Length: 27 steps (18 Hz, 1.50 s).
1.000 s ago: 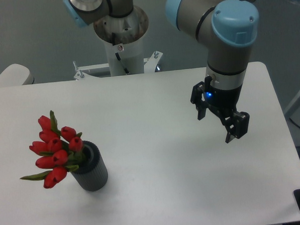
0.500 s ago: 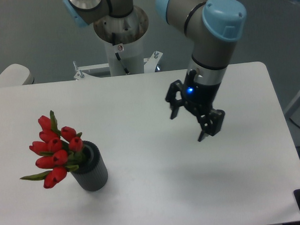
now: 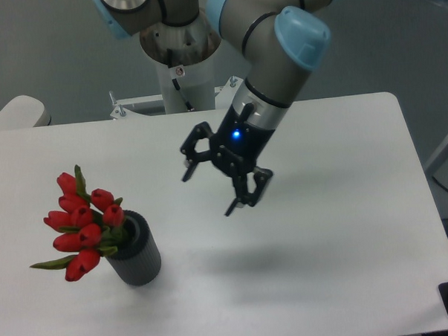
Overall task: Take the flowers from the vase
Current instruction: 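Move the open gripper toward the red tulips in the grey vase, then lower the gripper around the tulip stems above the vase rim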
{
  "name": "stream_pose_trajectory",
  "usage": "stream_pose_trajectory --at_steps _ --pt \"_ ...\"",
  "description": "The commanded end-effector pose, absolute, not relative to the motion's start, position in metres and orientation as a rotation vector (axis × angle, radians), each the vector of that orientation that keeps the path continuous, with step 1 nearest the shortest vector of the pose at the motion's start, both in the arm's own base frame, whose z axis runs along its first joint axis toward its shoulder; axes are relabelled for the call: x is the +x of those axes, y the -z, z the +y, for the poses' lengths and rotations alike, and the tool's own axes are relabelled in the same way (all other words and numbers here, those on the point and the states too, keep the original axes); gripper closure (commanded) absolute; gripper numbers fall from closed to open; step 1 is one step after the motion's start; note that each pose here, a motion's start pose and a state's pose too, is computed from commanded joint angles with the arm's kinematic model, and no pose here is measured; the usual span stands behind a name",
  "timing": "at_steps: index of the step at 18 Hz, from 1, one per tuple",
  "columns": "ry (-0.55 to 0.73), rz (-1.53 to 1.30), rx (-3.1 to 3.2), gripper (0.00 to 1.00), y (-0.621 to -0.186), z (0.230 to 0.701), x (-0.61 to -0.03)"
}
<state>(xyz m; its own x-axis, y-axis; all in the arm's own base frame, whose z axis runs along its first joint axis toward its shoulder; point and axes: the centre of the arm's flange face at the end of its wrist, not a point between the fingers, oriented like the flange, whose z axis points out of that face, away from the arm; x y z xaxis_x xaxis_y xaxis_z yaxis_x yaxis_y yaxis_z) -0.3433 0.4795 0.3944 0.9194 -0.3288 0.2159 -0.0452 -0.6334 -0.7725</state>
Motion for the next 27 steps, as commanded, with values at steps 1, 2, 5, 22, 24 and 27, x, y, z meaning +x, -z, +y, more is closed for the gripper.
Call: stream_pose_trajectory --at_steps 1,2,5,22,24,27 --pt "0.446 0.262 -2.194 0.00 -0.389 0.479 -0.339" --pt "0.450 0.264 -2.185 0.00 -0.387 0.477 -0.331" --pt "0.421 0.299 -2.166 0.00 -0.386 0.477 -0.313" --pt "0.413 0.464 -2.134 0.00 -0.341 0.527 -0.258" --pt "0.412 0.464 -2.133 0.00 -0.342 0.528 -0.258" --pt "0.409 0.468 -2.131 0.00 -0.340 0.531 -0.260"
